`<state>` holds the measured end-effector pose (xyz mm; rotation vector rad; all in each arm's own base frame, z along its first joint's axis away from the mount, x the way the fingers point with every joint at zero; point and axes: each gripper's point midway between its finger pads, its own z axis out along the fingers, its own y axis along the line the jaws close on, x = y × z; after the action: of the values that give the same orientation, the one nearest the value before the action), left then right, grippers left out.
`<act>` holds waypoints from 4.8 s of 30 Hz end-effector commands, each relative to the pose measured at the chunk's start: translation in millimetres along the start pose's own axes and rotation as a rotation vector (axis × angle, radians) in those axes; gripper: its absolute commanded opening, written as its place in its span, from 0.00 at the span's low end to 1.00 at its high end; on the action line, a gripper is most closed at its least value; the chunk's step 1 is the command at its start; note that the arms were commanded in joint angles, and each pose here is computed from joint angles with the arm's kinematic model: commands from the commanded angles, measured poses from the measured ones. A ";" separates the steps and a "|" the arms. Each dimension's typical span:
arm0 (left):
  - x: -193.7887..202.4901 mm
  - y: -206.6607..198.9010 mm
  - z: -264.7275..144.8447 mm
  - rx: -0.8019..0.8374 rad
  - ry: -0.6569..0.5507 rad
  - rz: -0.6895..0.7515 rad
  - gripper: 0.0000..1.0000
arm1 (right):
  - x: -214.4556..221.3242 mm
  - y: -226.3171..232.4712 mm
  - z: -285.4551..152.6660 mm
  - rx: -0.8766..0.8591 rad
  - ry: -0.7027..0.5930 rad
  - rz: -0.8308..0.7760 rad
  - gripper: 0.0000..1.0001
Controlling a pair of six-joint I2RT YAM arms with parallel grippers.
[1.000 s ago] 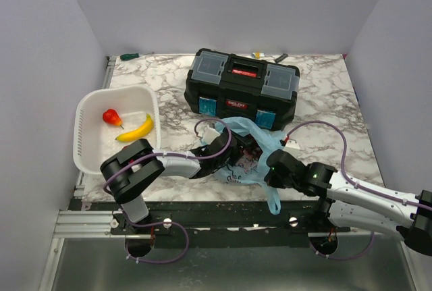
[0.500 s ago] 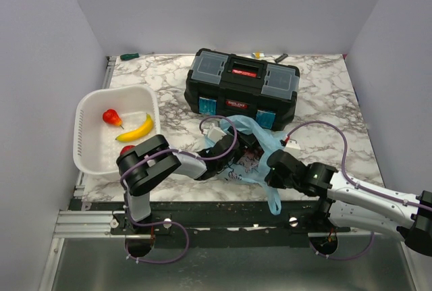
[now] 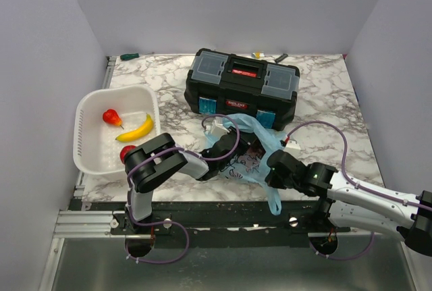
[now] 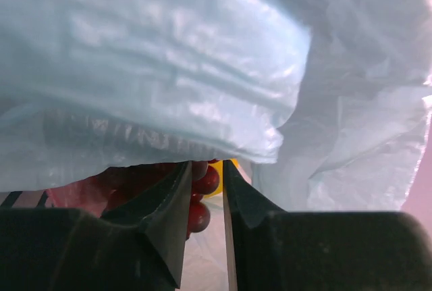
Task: Take the fake fruits out of the plastic bag
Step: Take out the fake fruit from the plastic bag, then place the fake fruit in the bin.
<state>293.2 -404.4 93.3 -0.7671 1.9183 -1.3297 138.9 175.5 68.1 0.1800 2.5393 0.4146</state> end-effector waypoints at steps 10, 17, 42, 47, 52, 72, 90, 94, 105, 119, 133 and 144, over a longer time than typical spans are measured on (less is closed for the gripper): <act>-5.4 9.9 1.9 -0.044 -0.009 0.025 0.42 | -4.9 0.1 -8.3 0.003 -0.013 0.004 0.01; -10.8 29.8 -3.8 -0.199 -0.084 0.106 0.63 | -3.7 0.4 -7.9 0.000 -0.008 0.008 0.01; -29.4 20.5 37.9 -0.022 -0.146 -0.106 0.15 | -12.9 6.6 -20.3 -0.021 -0.023 0.008 0.01; -32.9 14.7 20.1 0.029 -0.126 -0.125 0.03 | -9.4 1.9 -17.2 -0.010 -0.021 0.011 0.01; -36.7 3.2 -1.8 0.078 -0.104 -0.098 0.00 | -5.6 -5.7 -13.4 0.016 -0.016 0.007 0.01; -21.3 -29.7 -80.3 0.180 0.088 -0.096 0.00 | -14.7 1.3 -7.6 0.011 -0.062 0.043 0.01; 0.6 -57.5 -146.6 0.137 0.183 0.362 0.00 | -31.8 -2.2 -8.7 0.039 -0.148 0.075 0.01; -12.1 -77.0 -163.0 0.199 0.157 0.443 0.00 | -30.5 -4.0 -10.0 0.037 -0.146 0.077 0.01; -28.1 -137.0 -211.1 0.379 0.168 0.571 0.00 | -27.9 -11.5 -11.6 0.045 -0.148 0.088 0.01; -180.7 -141.9 -252.4 0.007 -0.206 0.931 0.00 | -26.9 -10.3 -14.8 0.015 -0.148 0.091 0.01; -345.2 -83.3 -271.6 -0.523 -0.655 0.751 0.00 | -26.7 -9.0 -13.1 0.005 -0.151 0.086 0.01; -421.9 6.2 -241.2 -0.682 -0.814 0.325 0.00 | -22.8 -7.4 -15.4 -0.012 -0.130 0.087 0.01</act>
<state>331.3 37.9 232.7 -0.8640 1.7915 0.0090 152.3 161.9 92.4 0.3081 2.4050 0.4357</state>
